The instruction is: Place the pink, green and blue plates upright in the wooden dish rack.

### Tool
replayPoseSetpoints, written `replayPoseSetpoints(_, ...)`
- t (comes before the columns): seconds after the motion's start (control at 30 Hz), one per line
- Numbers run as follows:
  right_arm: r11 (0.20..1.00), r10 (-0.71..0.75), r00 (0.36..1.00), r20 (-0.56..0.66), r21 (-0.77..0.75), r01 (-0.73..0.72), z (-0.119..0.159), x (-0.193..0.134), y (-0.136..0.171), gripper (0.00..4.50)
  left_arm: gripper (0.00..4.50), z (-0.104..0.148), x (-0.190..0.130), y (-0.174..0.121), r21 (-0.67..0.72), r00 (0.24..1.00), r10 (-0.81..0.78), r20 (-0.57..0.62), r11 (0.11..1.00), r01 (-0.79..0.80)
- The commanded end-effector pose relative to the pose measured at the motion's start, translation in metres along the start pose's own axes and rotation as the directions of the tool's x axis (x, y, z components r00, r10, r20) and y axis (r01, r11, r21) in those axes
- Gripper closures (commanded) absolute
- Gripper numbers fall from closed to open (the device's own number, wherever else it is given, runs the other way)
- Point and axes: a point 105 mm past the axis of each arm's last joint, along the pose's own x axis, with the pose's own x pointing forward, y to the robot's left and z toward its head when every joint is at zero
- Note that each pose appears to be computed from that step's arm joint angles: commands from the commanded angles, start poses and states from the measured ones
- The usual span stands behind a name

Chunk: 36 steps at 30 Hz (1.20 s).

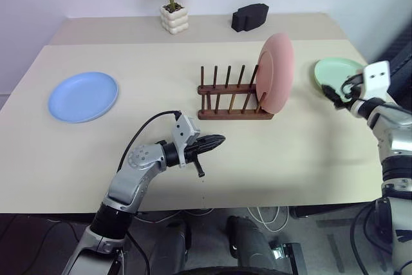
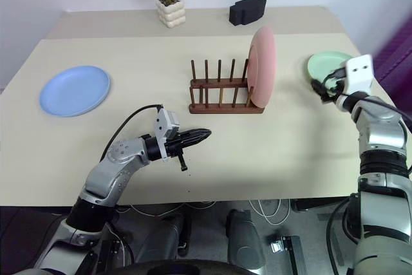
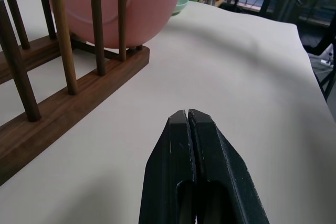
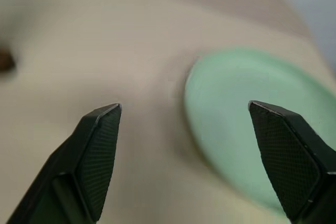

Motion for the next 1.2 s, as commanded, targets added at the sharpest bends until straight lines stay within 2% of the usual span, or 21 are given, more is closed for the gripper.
replayPoseSetpoints(0.03, 0.997, -0.043, 0.999, -0.012, -0.058, 0.042, 0.007, 0.003, -0.014, 0.57, 4.5, 0.011, 0.001, 0.0, 0.039, 1.0, -0.003, 0.029, 0.999, 0.002)
replayPoseSetpoints(0.37, 0.995, -0.066, 0.989, -0.132, -0.087, 0.054, -0.012, 0.015, -0.011, 0.57, 4.5, 0.01, 0.0, 0.0, 0.041, 1.0, 0.0, 0.024, 0.999, -0.001)
replayPoseSetpoints(0.47, 0.993, -0.083, 0.985, -0.151, -0.093, 0.069, -0.015, 0.015, -0.012, 1.42, 4.5, 0.011, -0.001, 0.0, 0.04, 1.0, 0.001, 0.025, 0.999, -0.002)
replayPoseSetpoints(0.57, 0.989, -0.109, 0.981, -0.161, -0.12, 0.09, -0.018, 0.014, -0.015, 2.83, 4.5, 0.011, -0.002, 0.001, 0.04, 1.0, 0.005, 0.025, 0.999, -0.006)
replayPoseSetpoints(0.67, 0.988, -0.118, 0.98, -0.159, -0.122, 0.099, -0.018, 0.014, -0.016, 4.42, 4.5, 0.011, -0.002, 0.001, 0.038, 1.0, 0.008, 0.024, 0.999, -0.008)
replayPoseSetpoints(1.03, 0.967, -0.102, 0.99, -0.097, -0.242, 0.076, -0.012, 0.01, -0.017, 4.47, 4.5, 0.01, -0.002, -0.001, 0.033, 1.0, 0.005, 0.022, 0.999, -0.006)
replayPoseSetpoints(1.17, 0.979, -0.083, 0.994, -0.078, -0.19, 0.066, -0.01, 0.006, -0.021, 4.47, 4.5, 0.009, -0.002, -0.002, 0.023, 1.0, 0.0, 0.022, 1.0, -0.001)
replayPoseSetpoints(1.2, 0.977, -0.09, 0.993, -0.082, -0.2, 0.072, -0.01, 0.005, -0.023, 4.24, 4.5, 0.009, -0.001, -0.002, 0.023, 1.0, -0.003, 0.022, 1.0, 0.002)
